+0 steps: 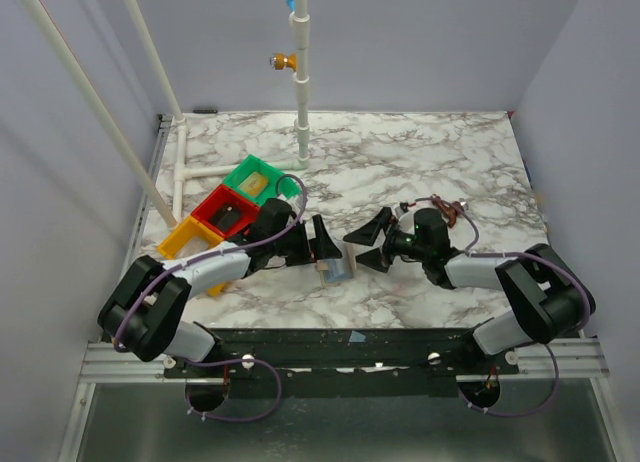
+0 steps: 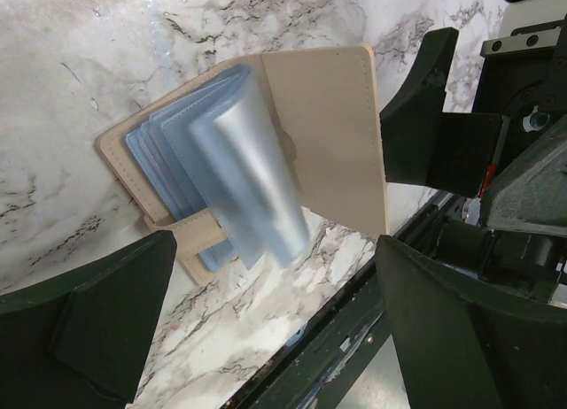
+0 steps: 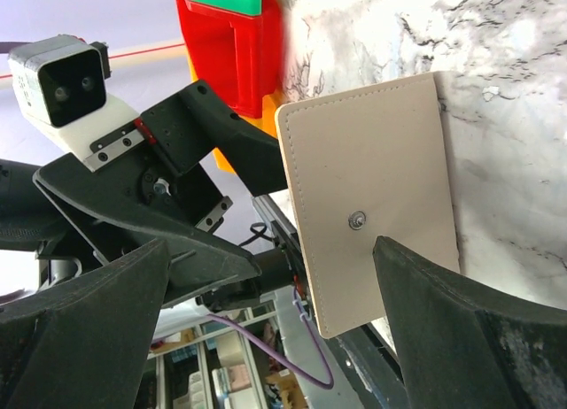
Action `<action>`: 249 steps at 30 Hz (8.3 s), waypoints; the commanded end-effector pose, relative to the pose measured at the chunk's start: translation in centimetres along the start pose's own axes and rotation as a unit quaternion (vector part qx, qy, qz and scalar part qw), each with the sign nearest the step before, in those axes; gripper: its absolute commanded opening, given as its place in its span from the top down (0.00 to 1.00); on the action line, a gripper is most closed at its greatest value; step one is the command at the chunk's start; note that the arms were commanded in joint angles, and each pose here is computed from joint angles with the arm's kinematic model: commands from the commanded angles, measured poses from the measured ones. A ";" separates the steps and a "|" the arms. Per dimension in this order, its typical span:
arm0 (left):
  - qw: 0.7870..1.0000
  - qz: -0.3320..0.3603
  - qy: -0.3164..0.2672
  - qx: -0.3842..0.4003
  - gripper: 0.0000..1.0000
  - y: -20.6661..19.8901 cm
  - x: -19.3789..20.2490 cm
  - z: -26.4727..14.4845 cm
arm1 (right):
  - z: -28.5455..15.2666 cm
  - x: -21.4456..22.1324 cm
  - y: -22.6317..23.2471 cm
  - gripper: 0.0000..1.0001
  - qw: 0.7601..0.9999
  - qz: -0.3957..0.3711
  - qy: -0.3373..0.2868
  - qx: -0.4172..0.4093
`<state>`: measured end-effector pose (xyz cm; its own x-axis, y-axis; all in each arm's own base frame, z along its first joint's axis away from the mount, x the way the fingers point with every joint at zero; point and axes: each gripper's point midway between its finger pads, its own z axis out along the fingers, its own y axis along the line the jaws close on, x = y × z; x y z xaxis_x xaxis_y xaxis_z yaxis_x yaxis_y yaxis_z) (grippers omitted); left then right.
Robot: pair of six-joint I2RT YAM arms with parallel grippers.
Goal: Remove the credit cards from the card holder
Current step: Close the card holder at the center of the board.
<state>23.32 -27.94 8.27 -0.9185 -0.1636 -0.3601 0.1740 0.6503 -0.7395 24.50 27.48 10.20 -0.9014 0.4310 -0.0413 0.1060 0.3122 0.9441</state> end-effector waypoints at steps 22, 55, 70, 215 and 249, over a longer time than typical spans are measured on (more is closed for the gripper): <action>1.000 0.025 -0.008 -0.001 0.01 -0.2 0.9 -2.5 | 4.1 1.0 -0.2 0.00 1.000 -0.014 0.008 0.019; 0.974 -0.176 -0.077 0.117 0.01 0.4 1.7 -0.1 | 5.5 1.3 -2.4 0.01 0.997 0.023 -0.016 0.065; 0.959 -0.217 -0.114 0.145 0.01 0.3 1.2 -1.2 | 5.3 1.4 -3.3 0.01 0.996 0.027 -0.020 0.077; 0.938 -0.271 -0.215 0.031 0.01 2.6 0.1 -0.5 | 4.4 3.3 -5.2 0.01 0.995 0.041 0.002 0.086; 0.930 -0.299 -0.205 0.052 0.01 2.4 1.2 0.4 | 3.9 3.3 -4.1 0.01 0.997 0.053 -0.006 0.053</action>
<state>22.51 -26.13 5.83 -0.6486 -0.7593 -0.0533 -0.2738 0.2981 -0.9144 24.14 31.30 6.63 -0.8687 0.4947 0.0243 0.2061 0.3164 0.9260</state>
